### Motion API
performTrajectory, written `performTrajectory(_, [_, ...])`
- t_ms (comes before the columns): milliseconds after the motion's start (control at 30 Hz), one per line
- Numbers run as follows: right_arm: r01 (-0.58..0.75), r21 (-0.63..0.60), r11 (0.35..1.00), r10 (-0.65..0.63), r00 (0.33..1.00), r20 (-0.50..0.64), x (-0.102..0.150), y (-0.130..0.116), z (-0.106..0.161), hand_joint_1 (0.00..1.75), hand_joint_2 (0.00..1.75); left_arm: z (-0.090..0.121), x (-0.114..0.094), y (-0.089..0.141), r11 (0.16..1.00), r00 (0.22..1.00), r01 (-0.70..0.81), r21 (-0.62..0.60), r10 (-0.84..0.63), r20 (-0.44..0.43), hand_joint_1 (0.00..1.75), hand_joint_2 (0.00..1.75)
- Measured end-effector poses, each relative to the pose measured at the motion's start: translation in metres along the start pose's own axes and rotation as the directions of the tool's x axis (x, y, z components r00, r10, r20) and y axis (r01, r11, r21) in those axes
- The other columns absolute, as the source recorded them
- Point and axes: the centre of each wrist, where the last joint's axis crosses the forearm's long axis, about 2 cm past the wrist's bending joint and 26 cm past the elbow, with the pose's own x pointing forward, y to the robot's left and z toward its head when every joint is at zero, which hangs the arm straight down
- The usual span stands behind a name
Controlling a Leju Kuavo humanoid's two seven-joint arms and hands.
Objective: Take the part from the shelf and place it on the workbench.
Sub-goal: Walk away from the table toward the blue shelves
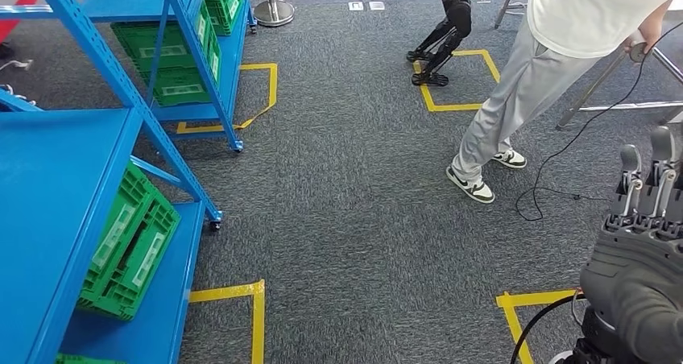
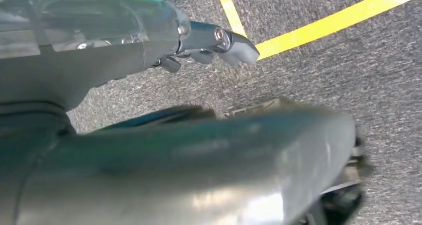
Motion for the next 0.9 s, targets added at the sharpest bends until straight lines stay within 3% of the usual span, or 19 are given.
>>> performTrajectory(900, [0.010, 0.002, 1.000, -0.010, 1.000, -0.008, -0.0001, -0.0009, -0.0010, 0.00, 0.00, 0.0007, 0.0018, -0.0038, 1.000, 1.000, -0.011, -0.008, 0.011, -0.008, 0.00, 0.00])
